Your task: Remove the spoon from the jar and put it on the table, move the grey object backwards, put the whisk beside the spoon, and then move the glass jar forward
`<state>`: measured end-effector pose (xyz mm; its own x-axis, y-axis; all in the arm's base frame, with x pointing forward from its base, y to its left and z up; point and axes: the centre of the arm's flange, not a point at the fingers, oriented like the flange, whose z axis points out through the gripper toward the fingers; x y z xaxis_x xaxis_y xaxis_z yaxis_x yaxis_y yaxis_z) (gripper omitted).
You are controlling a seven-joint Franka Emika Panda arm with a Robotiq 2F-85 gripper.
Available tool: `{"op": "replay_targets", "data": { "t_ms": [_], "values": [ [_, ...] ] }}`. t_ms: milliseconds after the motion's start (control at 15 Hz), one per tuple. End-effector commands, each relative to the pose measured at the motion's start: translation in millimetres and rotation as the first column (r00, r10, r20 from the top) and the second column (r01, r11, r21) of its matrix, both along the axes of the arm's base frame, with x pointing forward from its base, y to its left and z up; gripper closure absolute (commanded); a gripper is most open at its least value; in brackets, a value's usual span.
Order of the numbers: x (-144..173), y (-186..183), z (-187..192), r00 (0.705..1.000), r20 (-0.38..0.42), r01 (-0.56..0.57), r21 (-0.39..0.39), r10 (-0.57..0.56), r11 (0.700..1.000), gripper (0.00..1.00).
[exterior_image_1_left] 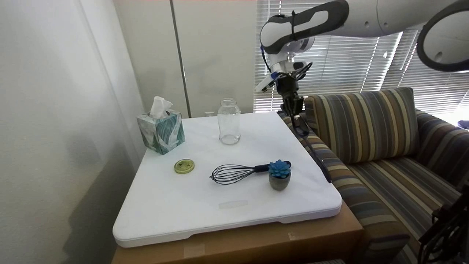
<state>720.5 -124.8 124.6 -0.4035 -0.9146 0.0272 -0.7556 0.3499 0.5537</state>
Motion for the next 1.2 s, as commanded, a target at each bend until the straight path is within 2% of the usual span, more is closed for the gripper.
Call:
{"op": "replay_targets", "data": {
  "t_ms": [0, 333, 800, 1133],
  "values": [
    [67.7, -16.2, -16.2, 0.997, -0.053, 0.060, 0.007, -0.060, 0.998, 0.98],
    [52.8, -28.8, -48.9, 0.982, -0.144, 0.125, 0.010, -0.122, 0.992, 0.98],
    [29.6, -47.2, -87.7, 0.969, -0.203, 0.154, 0.038, -0.143, 0.987, 0.98],
    [7.1, -55.6, -107.3, 0.938, -0.238, 0.276, 0.071, -0.252, 0.959, 0.98]
  ]
}}
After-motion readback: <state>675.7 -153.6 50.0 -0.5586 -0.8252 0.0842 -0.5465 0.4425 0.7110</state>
